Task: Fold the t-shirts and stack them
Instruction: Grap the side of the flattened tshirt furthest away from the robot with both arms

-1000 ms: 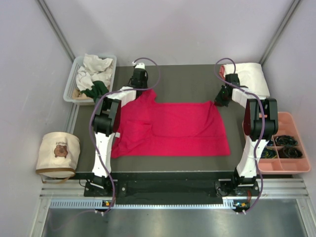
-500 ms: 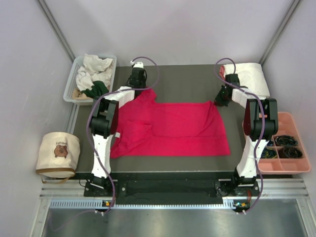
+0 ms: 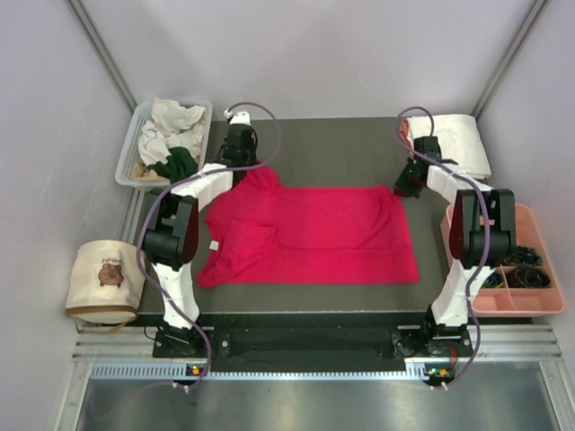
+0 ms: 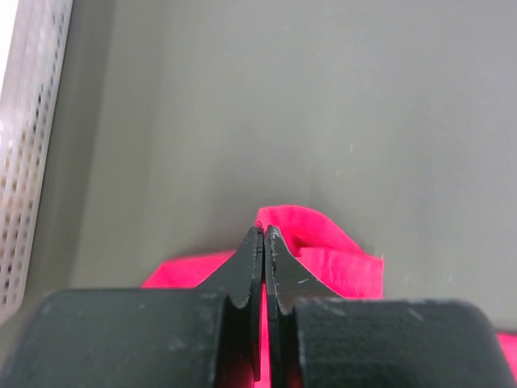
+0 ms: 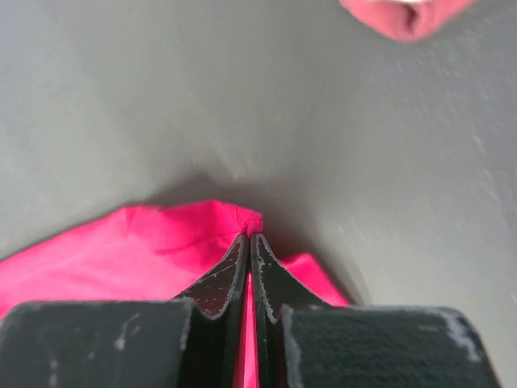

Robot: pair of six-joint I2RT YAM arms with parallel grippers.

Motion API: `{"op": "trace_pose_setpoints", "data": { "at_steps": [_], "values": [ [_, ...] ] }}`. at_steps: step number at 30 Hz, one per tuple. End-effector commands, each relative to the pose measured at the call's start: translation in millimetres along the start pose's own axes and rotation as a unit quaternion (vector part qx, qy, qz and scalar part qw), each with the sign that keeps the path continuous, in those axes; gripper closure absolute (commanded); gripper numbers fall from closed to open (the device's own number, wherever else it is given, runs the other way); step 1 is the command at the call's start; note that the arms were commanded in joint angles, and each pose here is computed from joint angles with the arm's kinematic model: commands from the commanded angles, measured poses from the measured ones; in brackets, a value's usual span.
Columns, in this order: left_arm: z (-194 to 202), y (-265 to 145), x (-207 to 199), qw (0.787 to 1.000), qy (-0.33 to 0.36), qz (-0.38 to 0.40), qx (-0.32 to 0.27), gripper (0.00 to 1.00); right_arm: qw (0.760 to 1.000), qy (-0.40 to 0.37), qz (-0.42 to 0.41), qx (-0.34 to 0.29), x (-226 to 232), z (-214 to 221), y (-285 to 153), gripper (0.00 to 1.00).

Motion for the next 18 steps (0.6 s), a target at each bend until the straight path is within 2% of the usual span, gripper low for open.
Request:
{"op": "trace_pose_setpoints", "data": {
  "at_steps": [1,8,18],
  "values": [
    [-19,-27,8,0.999,-0.024,-0.003,-0.039,1.0,0.998,0.005,-0.029,-0.055,7,-14,-52,1.0],
    [-5,-49,15,0.999,-0.03,-0.01,-0.027,1.0,0.996,0.019,-0.022,-0.085,-9,-15,-81,1.0],
    [-7,-91,28,0.998,-0.059,-0.027,-0.026,1.0,0.997,0.025,-0.006,-0.074,-26,-2,-80,1.0]
  ]
}}
Point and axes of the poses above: each gripper's point midway between its finger pads, its own y axis out along the fingers, its own x axis along the line the jaws close on, z = x × y, the point moved 9 cm from there along -y, back along the fingers, and after that the axes turned 13 degrees about y, right-handed, at the moved point
